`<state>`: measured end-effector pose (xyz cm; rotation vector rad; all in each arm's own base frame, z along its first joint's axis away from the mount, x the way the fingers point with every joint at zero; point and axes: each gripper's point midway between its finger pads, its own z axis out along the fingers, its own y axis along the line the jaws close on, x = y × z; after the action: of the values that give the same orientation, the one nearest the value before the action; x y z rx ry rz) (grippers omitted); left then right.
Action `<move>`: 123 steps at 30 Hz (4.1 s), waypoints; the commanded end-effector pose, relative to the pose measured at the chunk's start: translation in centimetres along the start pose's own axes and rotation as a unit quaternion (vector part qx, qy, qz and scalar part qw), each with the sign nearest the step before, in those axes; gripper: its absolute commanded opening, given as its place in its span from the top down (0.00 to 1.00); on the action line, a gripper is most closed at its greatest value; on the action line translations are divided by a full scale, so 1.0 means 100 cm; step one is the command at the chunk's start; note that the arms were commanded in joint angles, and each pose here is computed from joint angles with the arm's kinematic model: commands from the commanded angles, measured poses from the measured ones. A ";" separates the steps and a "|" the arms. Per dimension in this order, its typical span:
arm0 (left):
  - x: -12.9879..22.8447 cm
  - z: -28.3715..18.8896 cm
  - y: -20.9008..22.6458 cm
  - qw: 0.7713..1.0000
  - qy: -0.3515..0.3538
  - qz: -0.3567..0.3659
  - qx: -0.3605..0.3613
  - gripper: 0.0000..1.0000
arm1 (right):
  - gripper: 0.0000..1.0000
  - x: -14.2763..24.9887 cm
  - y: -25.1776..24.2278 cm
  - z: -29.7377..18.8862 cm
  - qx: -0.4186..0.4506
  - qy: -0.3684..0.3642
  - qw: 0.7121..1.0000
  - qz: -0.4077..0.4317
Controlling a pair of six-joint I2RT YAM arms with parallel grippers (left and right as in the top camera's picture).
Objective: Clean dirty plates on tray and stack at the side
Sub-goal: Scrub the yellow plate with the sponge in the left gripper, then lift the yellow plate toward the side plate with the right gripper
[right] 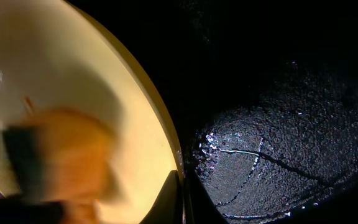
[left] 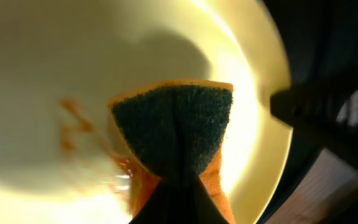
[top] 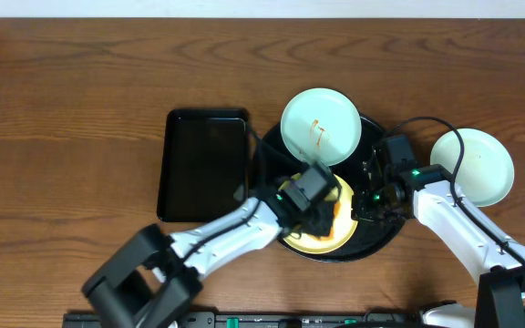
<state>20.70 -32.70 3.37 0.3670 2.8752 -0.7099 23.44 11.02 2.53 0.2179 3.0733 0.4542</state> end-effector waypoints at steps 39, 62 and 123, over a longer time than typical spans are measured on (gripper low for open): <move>-0.055 -0.023 0.128 0.966 -0.104 -0.075 -0.223 0.93 | 0.74 -0.015 0.036 0.042 -0.025 -0.015 0.999 -0.040; -0.053 -0.025 0.130 0.968 -0.078 0.017 -0.237 0.92 | 0.99 -0.009 0.021 0.066 0.001 0.017 1.000 -0.014; -0.100 -0.133 0.214 0.940 -0.121 -0.167 0.271 0.92 | 0.99 -0.136 -0.044 -0.243 0.423 -0.508 0.741 -0.115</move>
<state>34.89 -9.75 7.14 -0.1848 2.5245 -1.4490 35.04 -2.36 23.95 0.1008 1.9326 -0.8229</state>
